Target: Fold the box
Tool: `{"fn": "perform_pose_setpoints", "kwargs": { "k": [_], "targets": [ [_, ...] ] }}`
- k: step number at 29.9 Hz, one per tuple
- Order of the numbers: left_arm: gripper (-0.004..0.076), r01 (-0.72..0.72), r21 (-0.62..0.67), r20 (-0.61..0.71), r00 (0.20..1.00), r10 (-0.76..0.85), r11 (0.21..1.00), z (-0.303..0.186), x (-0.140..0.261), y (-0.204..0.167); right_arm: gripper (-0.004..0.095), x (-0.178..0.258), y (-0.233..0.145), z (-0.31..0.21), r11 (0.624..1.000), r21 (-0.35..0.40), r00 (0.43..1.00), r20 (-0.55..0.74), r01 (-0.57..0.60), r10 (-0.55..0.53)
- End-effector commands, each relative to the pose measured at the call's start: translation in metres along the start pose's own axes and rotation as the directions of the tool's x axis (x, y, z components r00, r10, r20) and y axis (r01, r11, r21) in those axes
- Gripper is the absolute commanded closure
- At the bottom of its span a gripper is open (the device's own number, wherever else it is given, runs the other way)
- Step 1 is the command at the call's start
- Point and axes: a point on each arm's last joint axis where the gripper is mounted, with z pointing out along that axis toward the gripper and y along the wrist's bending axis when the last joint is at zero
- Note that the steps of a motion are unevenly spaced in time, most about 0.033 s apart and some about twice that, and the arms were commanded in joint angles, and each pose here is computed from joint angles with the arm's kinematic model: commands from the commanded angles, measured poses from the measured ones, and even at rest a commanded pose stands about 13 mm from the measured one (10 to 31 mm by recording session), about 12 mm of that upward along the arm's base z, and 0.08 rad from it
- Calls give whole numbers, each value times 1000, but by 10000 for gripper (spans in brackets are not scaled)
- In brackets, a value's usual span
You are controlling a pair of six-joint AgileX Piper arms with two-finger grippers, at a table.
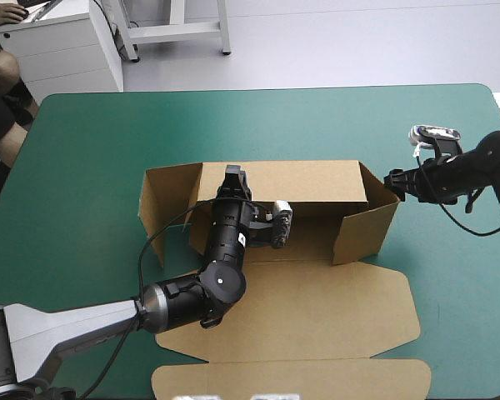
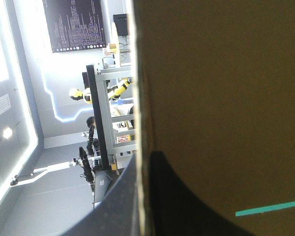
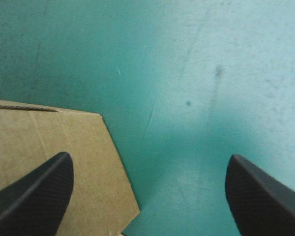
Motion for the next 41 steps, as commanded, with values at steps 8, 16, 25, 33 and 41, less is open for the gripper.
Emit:
{"fn": "perform_pose_setpoints", "kwargs": {
  "k": [8, 16, 25, 33, 41],
  "targets": [
    [734, 21, -118, 1, 1000, -21, 993, -9, 3, 27, 167, 31, 32, -54, 997, -34, 986, 151, 75, -69],
    [734, 21, -117, 3, 1000, -21, 993, -9, 3, 27, 167, 60, 42, -63, 991, -44, 972, 206, 129, -117],
    [734, 22, -115, 4, 1000, -22, 993, -9, 3, 26, 167, 73, 51, -61, 961, -104, 948, 222, 254, -227],
    [734, 22, -115, 4, 1000, -22, 993, -9, 3, 26, 167, 75, 47, -52, 955, -65, 928, 262, 290, -264],
    [734, 22, -115, 4, 1000, -22, 993, -9, 3, 26, 167, 82, 53, -52, 953, -157, 954, 196, 260, -229]
  ]
}}
